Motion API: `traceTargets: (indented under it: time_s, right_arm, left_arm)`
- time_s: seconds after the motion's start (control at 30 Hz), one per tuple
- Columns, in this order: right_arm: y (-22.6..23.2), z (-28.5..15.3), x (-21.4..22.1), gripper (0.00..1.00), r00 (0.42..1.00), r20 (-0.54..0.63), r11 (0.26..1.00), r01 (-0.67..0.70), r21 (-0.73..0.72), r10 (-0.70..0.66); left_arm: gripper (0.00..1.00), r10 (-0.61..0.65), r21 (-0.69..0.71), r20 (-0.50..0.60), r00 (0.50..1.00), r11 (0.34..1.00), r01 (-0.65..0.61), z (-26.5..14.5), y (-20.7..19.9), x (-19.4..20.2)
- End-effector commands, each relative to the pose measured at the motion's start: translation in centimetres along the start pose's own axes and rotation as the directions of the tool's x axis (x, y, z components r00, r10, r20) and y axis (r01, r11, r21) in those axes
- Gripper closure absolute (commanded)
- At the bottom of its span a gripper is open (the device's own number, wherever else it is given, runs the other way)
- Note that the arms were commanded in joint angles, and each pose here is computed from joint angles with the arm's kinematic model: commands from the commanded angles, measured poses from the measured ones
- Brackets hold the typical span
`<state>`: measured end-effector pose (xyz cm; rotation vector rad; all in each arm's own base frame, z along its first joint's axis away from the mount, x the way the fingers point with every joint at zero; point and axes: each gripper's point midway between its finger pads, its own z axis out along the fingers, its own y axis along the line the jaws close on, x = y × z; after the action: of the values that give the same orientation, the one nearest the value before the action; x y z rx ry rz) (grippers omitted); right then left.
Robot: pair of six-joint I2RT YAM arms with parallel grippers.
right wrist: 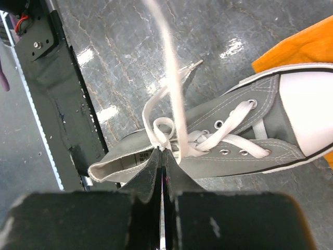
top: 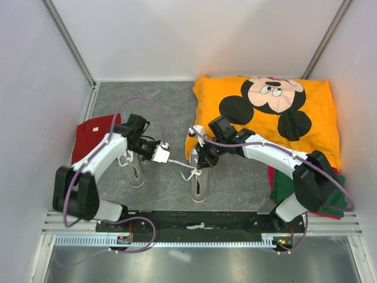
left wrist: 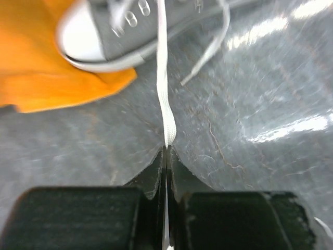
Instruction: Tie the shoes
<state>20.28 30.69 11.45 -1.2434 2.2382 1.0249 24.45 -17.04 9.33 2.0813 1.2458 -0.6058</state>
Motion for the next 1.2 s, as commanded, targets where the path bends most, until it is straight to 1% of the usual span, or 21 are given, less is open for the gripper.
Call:
traceTargets:
  time_s: [0.0, 0.13, 0.27, 0.33, 0.37, 0.4, 0.47, 0.5, 0.53, 0.57, 0.63, 0.67, 0.7, 0.73, 0.83, 0.87, 1.0, 1.03, 1.07, 1.1, 1.17]
  right_arm:
    - [-0.2, -0.9, -1.9, 1.0, 0.997, 0.063, 0.998, 0.038, 0.05, -0.041]
    - [-0.6, -1.1, -2.3, 1.0, 0.996, 0.071, 0.996, 0.044, 0.079, -0.05]
    - [-0.9, -1.3, -2.4, 1.0, 0.995, 0.075, 0.994, 0.052, 0.099, -0.06]
    - [-0.8, -1.4, -2.6, 1.0, 0.995, 0.078, 0.993, 0.056, 0.101, -0.064]
    - [-0.8, -1.4, -2.7, 1.0, 0.995, 0.081, 0.993, 0.058, 0.102, -0.066]
    - [-0.8, -1.4, -2.8, 1.0, 0.994, 0.083, 0.993, 0.059, 0.101, -0.068]
    - [-0.6, -1.5, -3.0, 1.0, 0.993, 0.09, 0.994, 0.064, 0.093, -0.072]
    - [-0.5, -1.5, -3.1, 1.0, 0.993, 0.094, 0.994, 0.066, 0.09, -0.075]
    - [-0.3, -1.5, -3.1, 1.0, 0.993, 0.095, 0.995, 0.064, 0.079, -0.072]
    - [-0.3, -1.5, -3.1, 1.0, 0.993, 0.098, 0.995, 0.065, 0.074, -0.072]
    - [0.0, -1.5, -3.2, 1.0, 0.992, 0.1, 0.996, 0.066, 0.061, -0.072]
    - [0.1, -1.5, -3.2, 1.0, 0.992, 0.102, 0.996, 0.068, 0.055, -0.074]
    - [0.1, -1.4, -3.1, 1.0, 0.992, 0.099, 0.996, 0.068, 0.052, -0.073]
    - [0.2, -1.5, -3.2, 1.0, 0.992, 0.101, 0.996, 0.071, 0.051, -0.076]
    - [0.4, -1.6, -3.3, 1.0, 0.991, 0.103, 0.995, 0.084, 0.045, -0.088]
    - [0.4, -1.7, -3.2, 1.0, 0.991, 0.102, 0.995, 0.088, 0.044, -0.092]
    - [0.7, -1.8, -3.1, 1.0, 0.99, 0.094, 0.995, 0.1, 0.025, -0.102]
    - [0.8, -1.7, -2.9, 1.0, 0.991, 0.085, 0.994, 0.103, 0.02, -0.104]
    - [0.7, -1.7, -2.9, 1.0, 0.99, 0.081, 0.993, 0.117, 0.02, -0.118]
    - [0.7, -1.7, -2.8, 1.0, 0.99, 0.077, 0.992, 0.121, 0.02, -0.122]
    - [0.6, -1.7, -2.7, 1.0, 0.989, 0.067, 0.991, 0.13, 0.016, -0.131]
  left_arm:
    - [0.98, -0.071, -0.028, 0.166, 0.984, 0.997, 0.076, -2.6, -2.3, -6.6]
    - [0.98, -0.073, 0.006, 0.241, 0.968, 0.997, 0.073, -3.2, -4.5, -10.8]
    - [0.98, -0.111, 0.11, 0.329, 0.938, 0.991, 0.079, -2.7, -7.2, -15.5]
    - [0.98, -0.128, 0.137, 0.357, 0.925, 0.987, 0.084, -2.4, -7.9, -16.9]
    - [0.98, -0.118, 0.166, 0.369, 0.922, 0.984, 0.059, -1.8, -8.7, -17.6]
    - [0.98, -0.08, 0.137, 0.388, 0.918, 0.99, 0.028, -1.5, -8.0, -18.1]
    - [0.98, -0.13, 0.163, 0.388, 0.912, 0.984, 0.07, -0.3, -8.3, -18.4]
    - [0.98, -0.063, 0.093, 0.413, 0.908, 0.995, 0.026, 0.2, -6.5, -19.0]
    - [0.98, -0.101, 0.096, 0.413, 0.905, 0.993, 0.067, 0.7, -6.2, -19.1]
    - [0.99, -0.097, 0.105, 0.418, 0.903, 0.993, 0.059, 1.9, -6.4, -19.3]
    - [0.98, -0.033, 0.024, 0.435, 0.9, 0.999, 0.025, 3.2, -4.5, -20.3]
    - [0.98, -0.037, 0.05, 0.427, 0.903, 0.999, 0.017, 4.9, -5.2, -20.3]
    - [0.98, -0.024, 0.017, 0.407, 0.913, 1.0, 0.018, 5.8, -4.6, -20.1]
    - [0.98, 0.01, -0.035, 0.435, 0.9, 0.999, 0.005, 6.4, -3.3, -21.1]
    - [0.98, 0.014, -0.06, 0.417, 0.909, 0.998, 0.013, 9.5, -3.0, -20.9]
    - [0.98, 0.056, -0.097, 0.442, 0.895, 0.995, -0.015, 10.1, -2.6, -21.7]
    - [0.99, 0.055, -0.156, 0.428, 0.902, 0.988, 0.014, 13.2, -1.0, -21.1]
    - [0.98, 0.01, -0.147, 0.415, 0.91, 0.987, 0.056, 14.6, -0.8, -20.3]
    - [0.98, 0.013, -0.195, 0.414, 0.91, 0.978, 0.075, 14.8, 0.4, -20.3]
    - [0.96, 0.0, -0.214, 0.406, 0.914, 0.972, 0.095, 15.1, 1.1, -20.0]
    - [0.8, -0.029, -0.233, 0.376, 0.926, 0.965, 0.125, 16.2, 1.7, -18.8]
